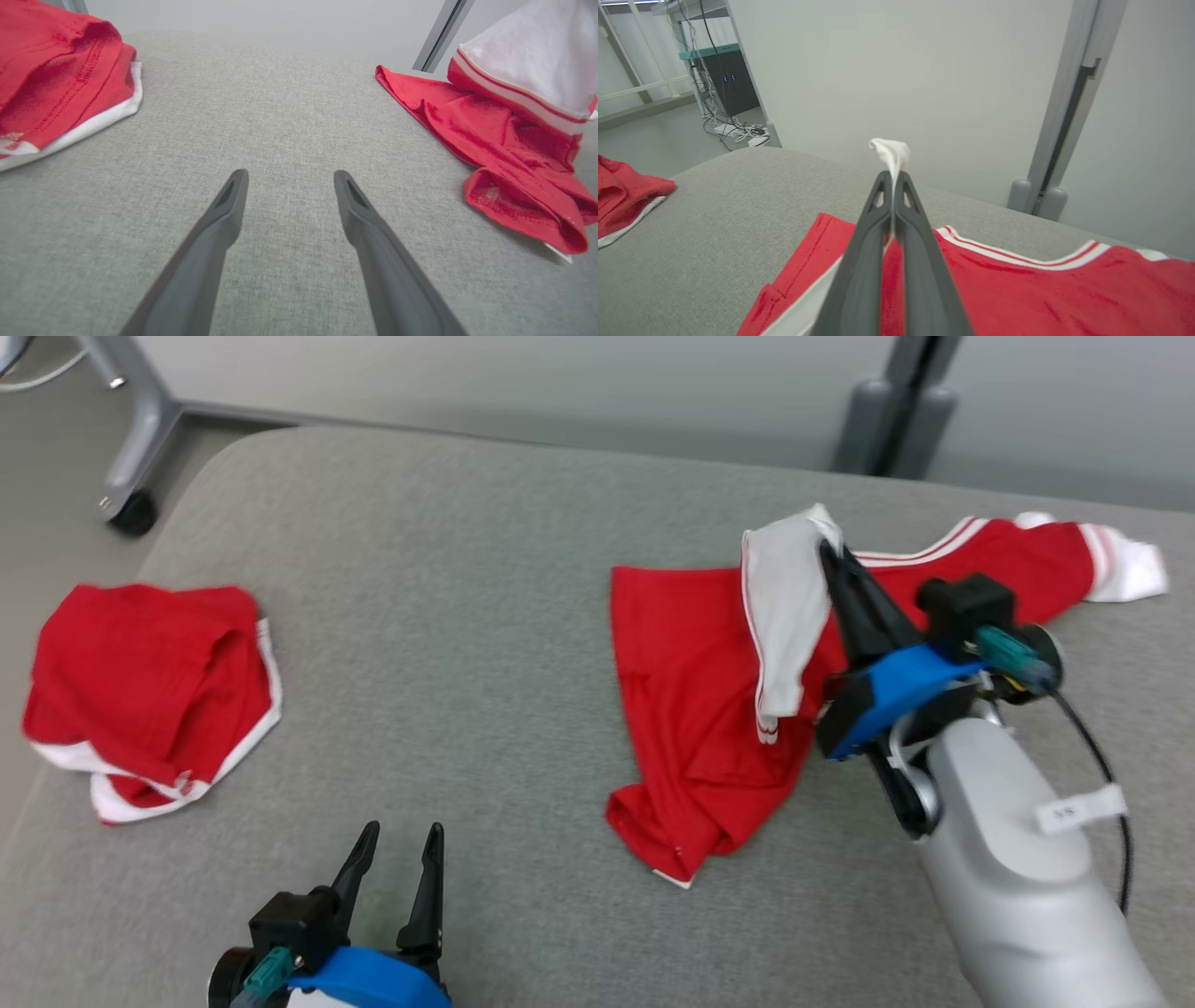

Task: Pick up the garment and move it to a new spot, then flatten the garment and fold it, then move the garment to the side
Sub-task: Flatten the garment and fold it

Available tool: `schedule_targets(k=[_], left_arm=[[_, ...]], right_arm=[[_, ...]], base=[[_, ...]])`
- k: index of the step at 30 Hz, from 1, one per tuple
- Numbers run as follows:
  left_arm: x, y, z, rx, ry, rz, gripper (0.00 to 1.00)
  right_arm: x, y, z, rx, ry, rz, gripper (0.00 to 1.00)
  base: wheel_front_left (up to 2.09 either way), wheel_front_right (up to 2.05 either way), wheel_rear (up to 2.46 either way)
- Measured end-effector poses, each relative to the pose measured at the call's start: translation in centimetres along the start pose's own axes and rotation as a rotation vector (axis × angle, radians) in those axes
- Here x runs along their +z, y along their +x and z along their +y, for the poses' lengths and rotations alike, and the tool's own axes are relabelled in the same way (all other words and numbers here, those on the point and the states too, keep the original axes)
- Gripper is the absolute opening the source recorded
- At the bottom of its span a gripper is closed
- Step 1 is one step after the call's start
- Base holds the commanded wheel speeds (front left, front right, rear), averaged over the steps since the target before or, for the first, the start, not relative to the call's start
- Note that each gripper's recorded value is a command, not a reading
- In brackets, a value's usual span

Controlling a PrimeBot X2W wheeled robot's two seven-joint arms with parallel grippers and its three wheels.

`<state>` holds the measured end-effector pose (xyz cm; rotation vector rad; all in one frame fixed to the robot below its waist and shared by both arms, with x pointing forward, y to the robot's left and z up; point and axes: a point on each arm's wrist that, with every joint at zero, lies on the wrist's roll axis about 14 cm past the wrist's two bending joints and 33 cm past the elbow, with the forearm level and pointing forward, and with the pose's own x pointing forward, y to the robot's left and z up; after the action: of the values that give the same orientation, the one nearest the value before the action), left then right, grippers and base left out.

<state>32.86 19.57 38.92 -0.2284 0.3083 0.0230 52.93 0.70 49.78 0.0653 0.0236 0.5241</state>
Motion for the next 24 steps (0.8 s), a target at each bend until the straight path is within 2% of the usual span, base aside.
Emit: schedule_targets(k=[3, 9, 12, 17, 18, 19, 20, 24], left_arm=[[0.3, 0.5, -1.2, -0.042, 0.015, -0.010, 1.00], [0.6, 1.2, -3.9, -0.131, 0.037, -0.021, 1.00], [0.6, 1.2, -5.0, -0.166, 0.046, -0.020, 1.00], [0.5, 1.3, -6.9, -0.218, 0.048, -0.022, 1.00], [0.5, 1.3, -7.2, -0.227, 0.050, -0.022, 1.00], [0.6, 1.4, -7.4, -0.234, 0.052, -0.022, 1.00], [0.6, 1.4, -7.6, -0.241, 0.053, -0.022, 1.00], [0.4, 1.5, -8.3, -0.261, 0.058, -0.017, 1.00]], right_arm=[[1.0, -3.4, -4.1, -0.132, -0.018, -0.047, 0.00], [-1.1, -13.8, -11.9, -0.441, -0.018, -0.012, 0.00], [-2.3, -18.6, -14.3, -0.560, -0.014, 0.019, 0.00], [-4.8, -25.4, -16.2, -0.700, -0.025, 0.109, 0.00], [-5.3, -26.5, -16.5, -0.726, -0.027, 0.129, 0.19], [-5.8, -27.6, -16.9, -0.749, -0.030, 0.148, 0.53], [-6.0, -28.4, -17.2, -0.772, -0.028, 0.156, 1.00], [-5.4, -29.7, -18.1, -0.814, -0.042, 0.148, 1.00]], base=[[0.00, 0.00, 0.00], [0.00, 0.00, 0.00], [0.00, 0.00, 0.00], [0.00, 0.00, 0.00], [0.00, 0.00, 0.00], [0.00, 0.00, 0.00], [0.00, 0.00, 0.00], [0.00, 0.00, 0.00]])
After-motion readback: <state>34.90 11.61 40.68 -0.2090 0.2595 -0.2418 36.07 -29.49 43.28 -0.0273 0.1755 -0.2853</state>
